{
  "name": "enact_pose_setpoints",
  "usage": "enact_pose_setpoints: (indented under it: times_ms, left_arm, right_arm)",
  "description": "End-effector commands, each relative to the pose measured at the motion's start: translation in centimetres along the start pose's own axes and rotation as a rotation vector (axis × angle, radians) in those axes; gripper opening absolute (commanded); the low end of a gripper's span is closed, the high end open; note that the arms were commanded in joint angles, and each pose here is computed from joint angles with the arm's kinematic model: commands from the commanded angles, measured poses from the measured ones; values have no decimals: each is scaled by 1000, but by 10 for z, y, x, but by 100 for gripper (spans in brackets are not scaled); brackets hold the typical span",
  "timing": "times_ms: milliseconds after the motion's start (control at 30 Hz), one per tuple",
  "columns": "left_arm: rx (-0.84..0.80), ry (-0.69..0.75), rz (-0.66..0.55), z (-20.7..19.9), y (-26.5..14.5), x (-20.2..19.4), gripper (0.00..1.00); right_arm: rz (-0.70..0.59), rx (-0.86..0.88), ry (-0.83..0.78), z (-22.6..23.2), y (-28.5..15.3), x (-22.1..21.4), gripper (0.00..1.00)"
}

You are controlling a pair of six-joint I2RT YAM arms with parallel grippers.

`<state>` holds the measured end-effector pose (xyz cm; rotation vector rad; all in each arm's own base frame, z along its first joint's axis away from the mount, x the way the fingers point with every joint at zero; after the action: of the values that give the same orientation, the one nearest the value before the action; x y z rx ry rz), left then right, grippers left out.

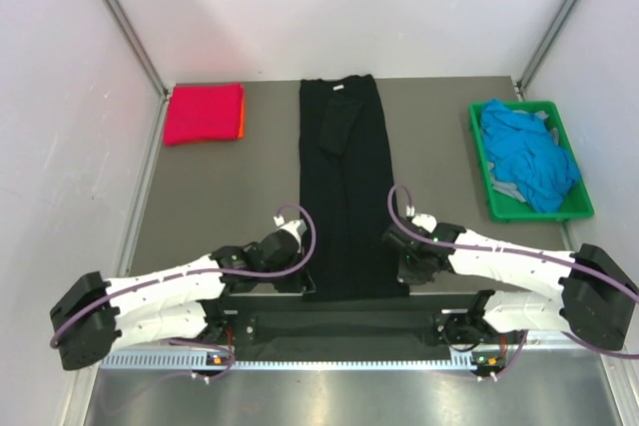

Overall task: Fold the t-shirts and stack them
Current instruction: Fold the tshirt

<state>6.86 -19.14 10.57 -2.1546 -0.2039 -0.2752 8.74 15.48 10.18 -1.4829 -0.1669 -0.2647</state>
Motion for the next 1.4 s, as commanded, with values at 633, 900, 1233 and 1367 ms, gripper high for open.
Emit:
enact_pose_setpoints:
  times_ms: [633, 900, 1233, 1367]
  left_arm:
    - [-1, -37, -43, 19, -9, -11, 31]
    - [12, -58, -28, 27, -1, -17, 36]
    - [2, -81, -33, 30, 7, -18, 38]
    - [-8, -83, -41, 29, 8, -17, 37]
  right_arm:
    - [-32, 60, 0, -4, -21, -3, 19]
    - [-21, 122, 74, -19, -13, -13, 31]
    - [-19, 167, 137, -19, -4, -16, 36]
    - [-23, 165, 167, -22, 0, -19, 36]
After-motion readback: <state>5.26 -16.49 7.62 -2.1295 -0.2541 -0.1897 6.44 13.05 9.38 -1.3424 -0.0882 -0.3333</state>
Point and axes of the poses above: each gripper's point midway between its finger pads, its own y axis out along the fingers, its own z axis along the line the jaws close on, x = y × z, the point moved 8 cm from there along -y, back along the fingers, and after that the axes turned 3 degrees about -y, right-handed, at the moved point
